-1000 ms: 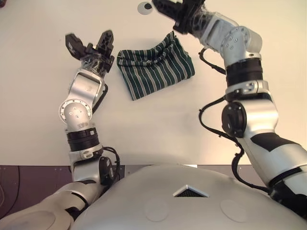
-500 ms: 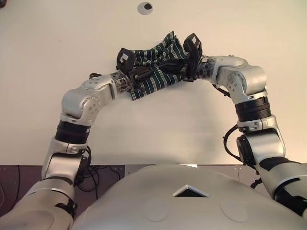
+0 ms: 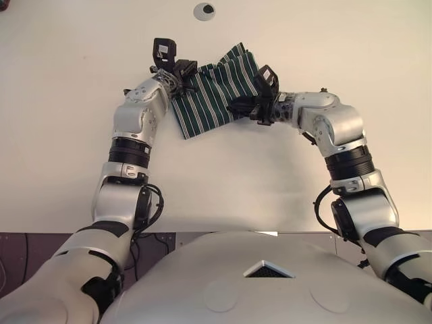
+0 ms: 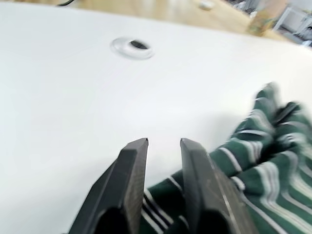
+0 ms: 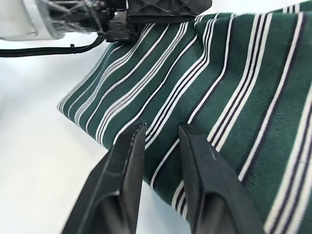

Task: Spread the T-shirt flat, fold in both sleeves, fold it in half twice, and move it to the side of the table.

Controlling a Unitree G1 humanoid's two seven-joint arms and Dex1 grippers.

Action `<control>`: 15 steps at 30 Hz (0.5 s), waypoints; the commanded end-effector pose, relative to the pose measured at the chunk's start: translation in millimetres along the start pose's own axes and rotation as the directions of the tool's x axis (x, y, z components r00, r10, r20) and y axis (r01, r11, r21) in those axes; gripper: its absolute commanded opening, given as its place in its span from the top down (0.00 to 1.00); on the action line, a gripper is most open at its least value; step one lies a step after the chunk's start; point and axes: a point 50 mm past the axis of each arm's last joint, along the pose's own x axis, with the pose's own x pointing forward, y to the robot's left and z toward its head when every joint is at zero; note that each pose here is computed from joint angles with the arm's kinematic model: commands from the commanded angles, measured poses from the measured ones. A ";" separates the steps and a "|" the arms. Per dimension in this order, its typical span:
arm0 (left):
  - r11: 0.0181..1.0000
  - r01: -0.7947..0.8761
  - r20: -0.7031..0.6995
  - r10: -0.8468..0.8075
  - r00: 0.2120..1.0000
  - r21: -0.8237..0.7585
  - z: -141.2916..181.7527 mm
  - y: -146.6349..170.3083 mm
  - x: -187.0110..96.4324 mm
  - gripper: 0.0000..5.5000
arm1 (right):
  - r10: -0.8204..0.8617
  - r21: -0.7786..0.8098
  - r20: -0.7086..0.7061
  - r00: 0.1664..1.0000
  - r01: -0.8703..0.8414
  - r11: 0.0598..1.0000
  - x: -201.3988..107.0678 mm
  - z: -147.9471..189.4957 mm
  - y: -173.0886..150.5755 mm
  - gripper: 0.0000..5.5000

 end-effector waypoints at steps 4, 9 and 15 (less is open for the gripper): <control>0.998 -0.058 0.039 0.057 0.998 0.030 1.3 7.0 7.2 0.79 | -0.020 -0.048 0.196 0.980 0.030 0.998 2.6 45.0 0.6 0.79; 0.997 -0.057 0.048 0.055 0.997 0.045 -0.3 8.6 5.5 0.79 | -0.125 -0.177 0.089 0.988 0.140 0.974 20.0 46.5 -16.8 0.79; 0.997 -0.069 0.011 0.069 0.998 0.040 -15.5 15.6 -1.5 0.79 | -0.245 -0.159 -0.010 0.969 0.241 0.957 49.4 35.6 -34.3 0.79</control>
